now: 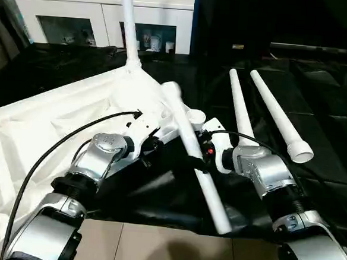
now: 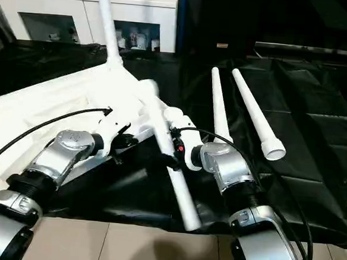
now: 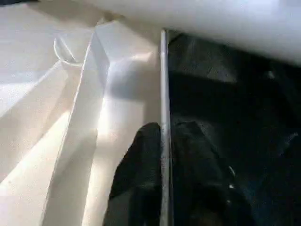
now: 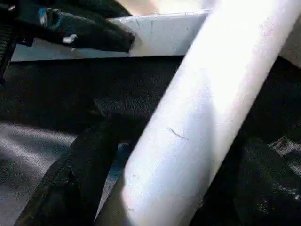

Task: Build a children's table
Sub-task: Insert table leg to table base

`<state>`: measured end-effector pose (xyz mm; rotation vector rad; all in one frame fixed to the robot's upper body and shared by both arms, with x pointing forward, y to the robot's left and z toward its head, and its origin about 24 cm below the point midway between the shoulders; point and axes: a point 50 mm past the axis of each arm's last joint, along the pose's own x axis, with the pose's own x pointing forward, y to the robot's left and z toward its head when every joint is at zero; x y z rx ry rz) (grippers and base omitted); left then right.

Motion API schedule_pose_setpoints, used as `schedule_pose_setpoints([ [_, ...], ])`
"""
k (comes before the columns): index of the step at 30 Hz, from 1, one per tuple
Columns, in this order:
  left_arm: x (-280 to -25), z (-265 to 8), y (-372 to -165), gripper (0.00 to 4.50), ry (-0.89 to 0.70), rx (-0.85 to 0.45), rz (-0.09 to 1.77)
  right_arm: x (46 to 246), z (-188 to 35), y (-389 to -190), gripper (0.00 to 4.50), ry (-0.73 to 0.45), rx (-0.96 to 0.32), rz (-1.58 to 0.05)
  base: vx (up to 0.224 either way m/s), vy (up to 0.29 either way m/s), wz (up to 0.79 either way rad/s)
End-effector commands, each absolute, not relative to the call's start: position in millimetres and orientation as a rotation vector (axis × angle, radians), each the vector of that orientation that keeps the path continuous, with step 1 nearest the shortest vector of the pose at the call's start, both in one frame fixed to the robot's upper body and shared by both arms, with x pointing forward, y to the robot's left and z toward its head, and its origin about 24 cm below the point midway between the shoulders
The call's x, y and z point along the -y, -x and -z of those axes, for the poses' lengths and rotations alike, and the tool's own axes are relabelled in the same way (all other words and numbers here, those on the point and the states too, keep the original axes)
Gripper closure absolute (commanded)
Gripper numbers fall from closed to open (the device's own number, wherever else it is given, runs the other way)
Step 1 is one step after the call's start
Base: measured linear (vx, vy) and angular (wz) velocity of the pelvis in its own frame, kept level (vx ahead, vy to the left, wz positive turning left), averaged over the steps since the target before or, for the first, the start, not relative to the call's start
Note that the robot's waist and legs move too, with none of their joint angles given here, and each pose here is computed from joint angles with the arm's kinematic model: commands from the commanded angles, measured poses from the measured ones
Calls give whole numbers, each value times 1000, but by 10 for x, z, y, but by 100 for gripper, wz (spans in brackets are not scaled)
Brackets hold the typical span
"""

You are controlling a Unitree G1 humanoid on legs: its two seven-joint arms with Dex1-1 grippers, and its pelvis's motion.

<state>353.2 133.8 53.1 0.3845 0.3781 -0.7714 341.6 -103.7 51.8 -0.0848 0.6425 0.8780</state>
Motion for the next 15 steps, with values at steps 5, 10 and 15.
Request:
schedule_pose_setpoints([
  [5, -1454, -719, -3536, 350, -411, -256, 813, 1034, -461, -3411, 158, -10, -630, -812, 0, 0, 0],
  [10, -1659, -905, -3526, 302, -260, -196, 770, 1070, -489, -3463, 198, -187, -569, -725, 0, 0, 0],
  [15, -1683, -1097, -3489, 260, 9, -152, 713, 1125, -530, -3477, 230, -361, -501, -671, 0, 0, 0],
])
